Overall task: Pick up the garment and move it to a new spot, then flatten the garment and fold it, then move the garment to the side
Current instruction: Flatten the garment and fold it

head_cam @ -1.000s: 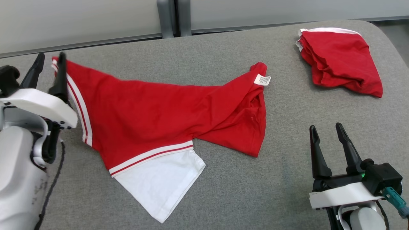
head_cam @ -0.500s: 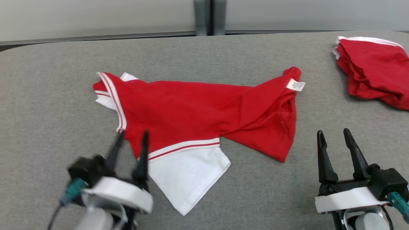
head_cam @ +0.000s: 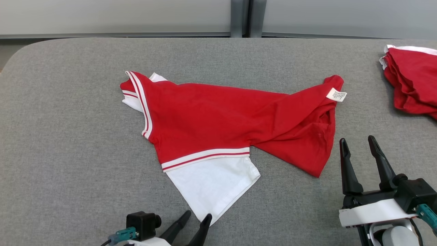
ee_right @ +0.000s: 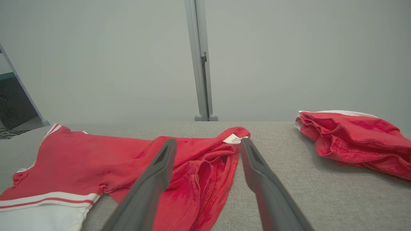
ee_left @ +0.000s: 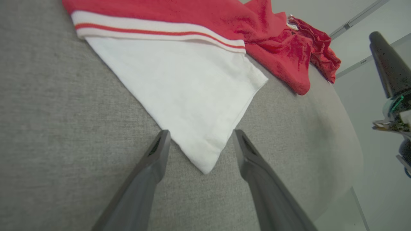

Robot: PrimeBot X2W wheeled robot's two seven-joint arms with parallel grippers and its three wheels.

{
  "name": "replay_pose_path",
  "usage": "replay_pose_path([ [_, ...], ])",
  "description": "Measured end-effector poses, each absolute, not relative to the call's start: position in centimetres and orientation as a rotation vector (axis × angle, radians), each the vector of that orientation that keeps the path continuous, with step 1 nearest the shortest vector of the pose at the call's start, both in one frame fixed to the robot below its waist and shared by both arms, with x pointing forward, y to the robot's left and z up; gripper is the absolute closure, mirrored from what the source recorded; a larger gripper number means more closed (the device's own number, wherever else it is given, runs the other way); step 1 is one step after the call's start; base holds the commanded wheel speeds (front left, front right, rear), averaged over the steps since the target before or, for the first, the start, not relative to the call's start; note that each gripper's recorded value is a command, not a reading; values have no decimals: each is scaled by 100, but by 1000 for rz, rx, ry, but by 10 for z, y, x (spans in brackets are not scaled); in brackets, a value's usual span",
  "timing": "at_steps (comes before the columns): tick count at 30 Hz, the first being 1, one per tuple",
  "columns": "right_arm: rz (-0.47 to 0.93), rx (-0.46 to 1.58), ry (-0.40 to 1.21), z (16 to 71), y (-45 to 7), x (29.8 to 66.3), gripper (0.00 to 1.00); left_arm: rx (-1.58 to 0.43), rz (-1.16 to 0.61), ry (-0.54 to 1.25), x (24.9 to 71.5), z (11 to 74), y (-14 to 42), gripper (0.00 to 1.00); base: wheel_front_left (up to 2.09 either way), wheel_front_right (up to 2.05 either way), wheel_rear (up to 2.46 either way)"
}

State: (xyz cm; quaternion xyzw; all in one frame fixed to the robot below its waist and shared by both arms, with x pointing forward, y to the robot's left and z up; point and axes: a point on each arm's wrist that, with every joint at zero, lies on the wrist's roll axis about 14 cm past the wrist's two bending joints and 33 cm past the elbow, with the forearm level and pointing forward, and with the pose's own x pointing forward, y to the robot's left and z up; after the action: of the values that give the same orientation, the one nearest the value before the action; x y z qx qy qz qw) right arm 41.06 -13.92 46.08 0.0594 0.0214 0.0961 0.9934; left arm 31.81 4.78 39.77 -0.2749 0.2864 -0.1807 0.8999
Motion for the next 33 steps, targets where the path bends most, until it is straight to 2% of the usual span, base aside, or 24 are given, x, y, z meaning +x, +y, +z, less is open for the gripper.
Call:
replay_pose_path([
  [7, 172, 108, 49, 459, -149, 409, 0, -543, -417, 741, 299, 386, 45, 0, 0, 0, 0],
  [22, 158, 93, 63, 454, -157, 408, 0, -567, -434, 770, 305, 376, 34, 0, 0, 0, 0],
  [23, 158, 91, 64, 453, -157, 409, 0, -570, -429, 770, 305, 375, 34, 61, 0, 0, 0],
  [24, 157, 89, 66, 453, -158, 409, 0, -568, -427, 770, 306, 374, 34, 100, 0, 0, 0],
  [30, 154, 82, 64, 453, -161, 411, 0, -564, -414, 765, 309, 370, 39, 100, 0, 0, 0],
  [33, 157, 77, 64, 452, -161, 411, 0, -603, -375, 699, 320, 381, 48, 100, 0, 0, 0],
])
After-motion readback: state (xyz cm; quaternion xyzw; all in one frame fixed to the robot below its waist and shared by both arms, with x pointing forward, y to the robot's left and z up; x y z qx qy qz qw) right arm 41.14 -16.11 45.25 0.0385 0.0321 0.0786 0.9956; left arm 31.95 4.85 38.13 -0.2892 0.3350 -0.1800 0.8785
